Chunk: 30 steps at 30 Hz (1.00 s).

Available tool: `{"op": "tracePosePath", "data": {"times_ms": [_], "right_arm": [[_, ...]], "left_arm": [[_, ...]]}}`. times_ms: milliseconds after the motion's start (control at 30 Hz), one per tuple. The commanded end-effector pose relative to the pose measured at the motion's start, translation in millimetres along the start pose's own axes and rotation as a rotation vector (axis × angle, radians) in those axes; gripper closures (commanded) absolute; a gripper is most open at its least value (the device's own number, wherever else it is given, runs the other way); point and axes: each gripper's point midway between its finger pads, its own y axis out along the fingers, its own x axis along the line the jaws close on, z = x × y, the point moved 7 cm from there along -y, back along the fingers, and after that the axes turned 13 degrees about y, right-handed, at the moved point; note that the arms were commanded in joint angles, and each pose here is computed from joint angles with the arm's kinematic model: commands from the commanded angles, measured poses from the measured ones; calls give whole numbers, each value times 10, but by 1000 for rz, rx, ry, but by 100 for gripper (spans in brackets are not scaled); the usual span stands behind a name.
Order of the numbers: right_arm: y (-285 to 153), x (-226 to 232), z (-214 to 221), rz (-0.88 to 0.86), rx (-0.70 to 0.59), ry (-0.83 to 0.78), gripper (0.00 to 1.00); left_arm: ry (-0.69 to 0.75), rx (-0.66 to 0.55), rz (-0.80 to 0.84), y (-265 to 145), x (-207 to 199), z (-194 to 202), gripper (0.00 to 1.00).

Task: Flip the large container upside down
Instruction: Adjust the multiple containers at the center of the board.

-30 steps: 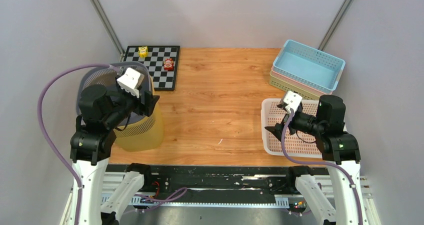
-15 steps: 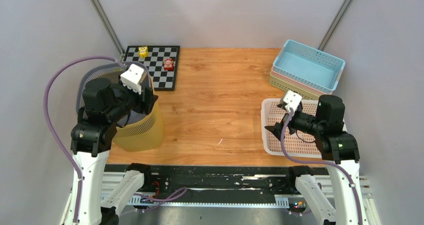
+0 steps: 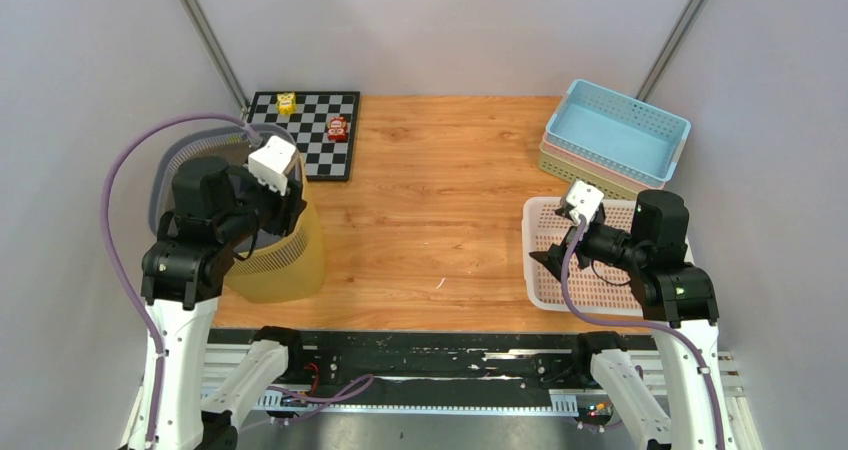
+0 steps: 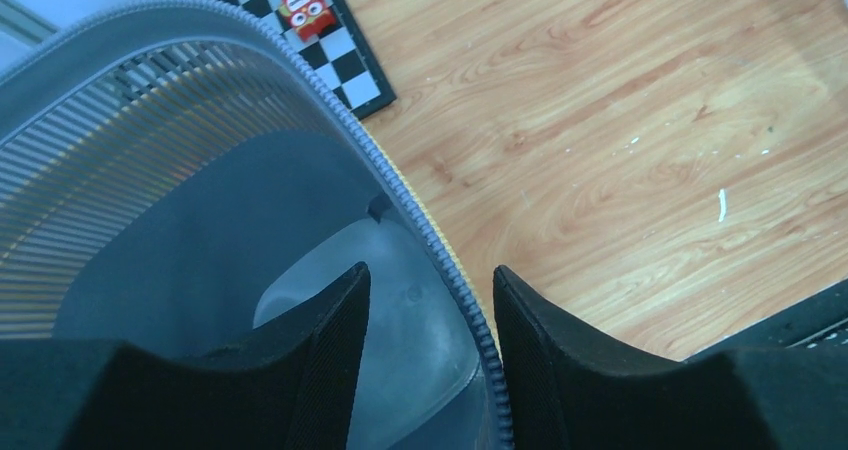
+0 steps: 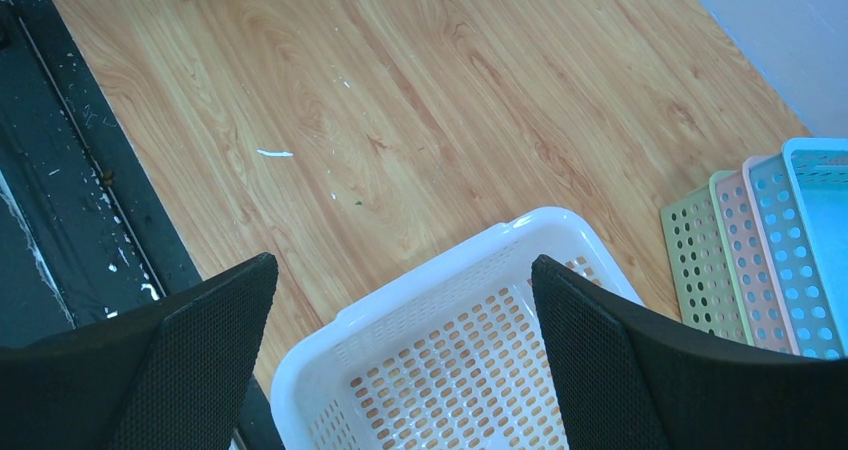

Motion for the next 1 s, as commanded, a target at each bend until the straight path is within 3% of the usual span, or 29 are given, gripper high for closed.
{"op": "tracePosePath", "data": {"times_ms": [0, 400, 600, 633, 833, 967], "right_arm": [[11, 5, 12, 5, -2, 8, 1], [114, -257, 24, 156, 48, 104, 3], [316, -696, 172, 407, 249, 246, 13], [356, -746, 201, 435, 283, 259, 15], [703, -712, 415, 448, 411, 280, 16], [916, -639, 559, 443, 463, 248, 16]], "left_arm": [[57, 57, -110, -196, 82, 84, 50], [84, 112, -197, -285, 123, 212, 49], [120, -55, -90, -428, -34, 22, 4], [128, -93, -70, -462, -66, -23, 1], [174, -279, -3, -641, -141, -333, 0], [191, -319, 22, -654, -70, -550, 0]]}}
